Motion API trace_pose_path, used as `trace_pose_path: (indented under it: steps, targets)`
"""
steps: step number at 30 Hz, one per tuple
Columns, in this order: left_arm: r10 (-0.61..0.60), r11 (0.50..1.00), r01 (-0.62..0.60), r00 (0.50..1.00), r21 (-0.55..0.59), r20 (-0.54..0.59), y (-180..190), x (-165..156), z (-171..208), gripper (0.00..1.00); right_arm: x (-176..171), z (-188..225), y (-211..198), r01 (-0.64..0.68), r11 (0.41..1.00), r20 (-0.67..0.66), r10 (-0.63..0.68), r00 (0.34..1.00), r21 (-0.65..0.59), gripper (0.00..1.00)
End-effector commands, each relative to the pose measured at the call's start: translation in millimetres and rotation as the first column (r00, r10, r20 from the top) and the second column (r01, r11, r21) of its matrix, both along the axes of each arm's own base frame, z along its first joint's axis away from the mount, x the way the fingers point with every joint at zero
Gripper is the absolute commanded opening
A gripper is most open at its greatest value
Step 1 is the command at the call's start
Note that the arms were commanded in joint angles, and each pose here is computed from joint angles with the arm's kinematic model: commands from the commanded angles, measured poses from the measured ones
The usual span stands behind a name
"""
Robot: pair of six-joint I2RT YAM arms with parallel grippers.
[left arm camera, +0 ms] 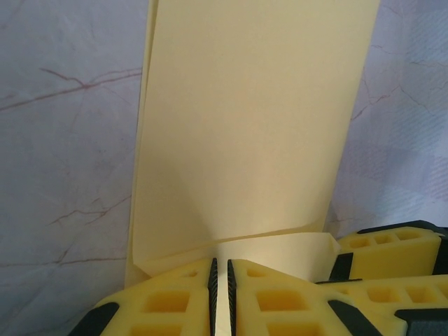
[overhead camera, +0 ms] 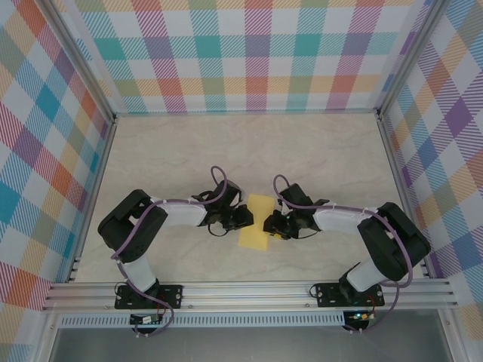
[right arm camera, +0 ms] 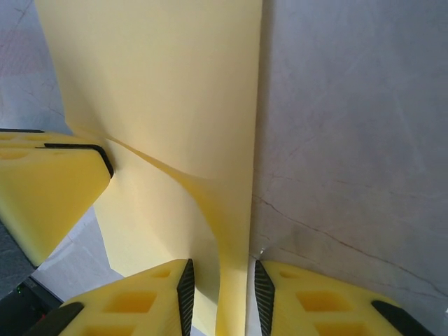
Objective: Fold a paper plane with a square sheet of paper (pick it up from the middle)
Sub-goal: Fold the triangle a second time at the center of the table, then turn over the paper at the center of the table.
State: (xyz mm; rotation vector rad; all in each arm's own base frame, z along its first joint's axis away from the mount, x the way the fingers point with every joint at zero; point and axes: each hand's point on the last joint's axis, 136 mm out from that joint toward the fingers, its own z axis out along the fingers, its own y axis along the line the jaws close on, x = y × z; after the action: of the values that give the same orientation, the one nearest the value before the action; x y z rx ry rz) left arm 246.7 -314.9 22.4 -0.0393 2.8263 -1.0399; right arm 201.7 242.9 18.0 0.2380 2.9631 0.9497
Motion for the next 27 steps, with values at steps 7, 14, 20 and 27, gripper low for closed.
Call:
trace_pose_path:
  steps: [7,14,20,27]
  targets:
    - [0.01,1.0,-0.01,1.0,0.004,0.017,-5,5,0,0.14,1,5,7,-0.008,0.998,0.03,0.006,1.0,0.062,0.3]
    - [0.018,1.0,-0.019,1.0,0.011,0.021,-4,7,1,0.14,3,10,7,0.004,0.996,0.037,-0.007,0.999,0.087,0.29]
    - [0.028,0.999,-0.029,0.999,0.023,0.029,-1,7,1,0.14,4,11,6,0.02,0.996,0.034,-0.023,0.999,0.092,0.27]
    - [0.035,0.999,-0.036,0.999,0.029,0.031,2,6,0,0.13,5,10,3,0.026,0.995,0.038,-0.03,0.999,0.094,0.29]
